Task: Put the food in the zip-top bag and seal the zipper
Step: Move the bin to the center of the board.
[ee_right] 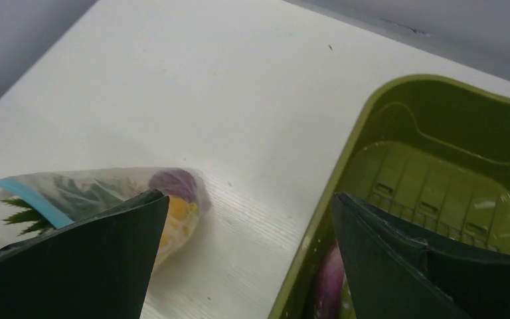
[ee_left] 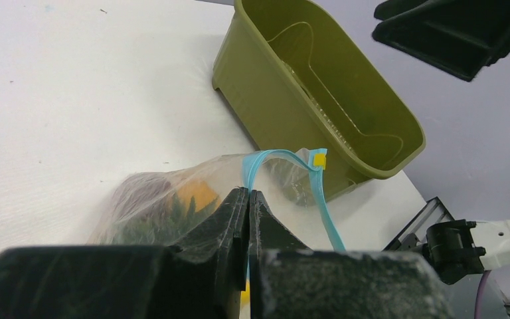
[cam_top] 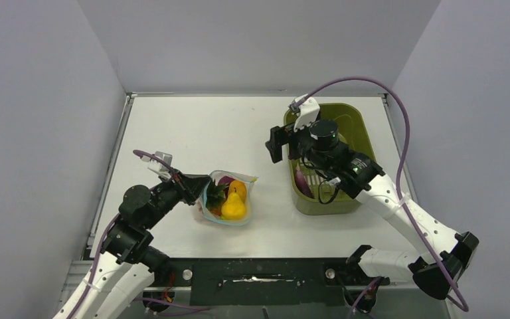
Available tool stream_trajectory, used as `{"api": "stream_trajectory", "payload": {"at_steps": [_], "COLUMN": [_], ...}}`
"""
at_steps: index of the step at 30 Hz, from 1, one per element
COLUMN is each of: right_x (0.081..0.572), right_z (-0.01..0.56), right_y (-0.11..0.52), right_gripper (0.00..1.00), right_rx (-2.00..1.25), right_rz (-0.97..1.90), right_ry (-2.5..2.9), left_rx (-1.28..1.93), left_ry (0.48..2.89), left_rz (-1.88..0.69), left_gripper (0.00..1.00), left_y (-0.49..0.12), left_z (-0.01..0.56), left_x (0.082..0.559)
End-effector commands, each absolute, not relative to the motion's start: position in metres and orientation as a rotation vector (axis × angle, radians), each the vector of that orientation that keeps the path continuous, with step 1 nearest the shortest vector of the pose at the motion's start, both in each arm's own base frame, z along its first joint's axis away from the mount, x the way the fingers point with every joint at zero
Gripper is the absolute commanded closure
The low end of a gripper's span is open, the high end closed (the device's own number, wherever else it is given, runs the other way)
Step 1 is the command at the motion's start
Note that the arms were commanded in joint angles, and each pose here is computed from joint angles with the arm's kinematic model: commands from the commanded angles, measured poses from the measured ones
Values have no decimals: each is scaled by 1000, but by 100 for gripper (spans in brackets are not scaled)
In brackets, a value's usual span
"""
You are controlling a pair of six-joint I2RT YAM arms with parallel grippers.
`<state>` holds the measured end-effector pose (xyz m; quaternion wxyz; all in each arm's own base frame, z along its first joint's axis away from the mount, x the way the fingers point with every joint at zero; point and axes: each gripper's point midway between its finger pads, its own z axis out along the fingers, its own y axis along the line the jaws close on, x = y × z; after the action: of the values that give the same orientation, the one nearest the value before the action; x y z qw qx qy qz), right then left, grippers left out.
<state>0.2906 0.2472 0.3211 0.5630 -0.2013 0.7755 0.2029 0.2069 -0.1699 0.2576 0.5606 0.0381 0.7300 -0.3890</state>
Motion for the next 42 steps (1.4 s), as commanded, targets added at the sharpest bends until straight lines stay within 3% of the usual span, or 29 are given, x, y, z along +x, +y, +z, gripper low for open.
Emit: {"api": "stream_trajectory", "payload": {"at_steps": [1, 8, 21, 28, 35, 37, 42], "right_x": [301, 311, 354, 367, 353, 351, 342], "right_z": [292, 237, 201, 186, 181, 184, 188], "right_y": [213, 180, 203, 209, 205, 200, 186], "right_gripper": [4, 40, 47, 67, 96, 100, 100], "right_rx": [-394, -363, -355, -480, -664, -690, -747], "right_rz": [388, 327, 379, 312, 208, 164, 43], "right_ry": [1986, 2194, 2245, 2246, 2153, 2126, 2068], "left_rx": [108, 123, 129, 121, 131, 133, 141], "left_ry": [1632, 1618, 1612, 1612, 1590, 1592, 1586], "left_rz": [-924, -919, -931, -927, -917, -914, -899], "left_gripper": [100, 100, 100, 100, 100, 100, 100], "left_y": [-170, -170, -173, -171, -171, -170, -169], "left_z": [283, 285, 284, 281, 283, 281, 282], "left_x": [208, 207, 209, 209, 209, 209, 209]}}
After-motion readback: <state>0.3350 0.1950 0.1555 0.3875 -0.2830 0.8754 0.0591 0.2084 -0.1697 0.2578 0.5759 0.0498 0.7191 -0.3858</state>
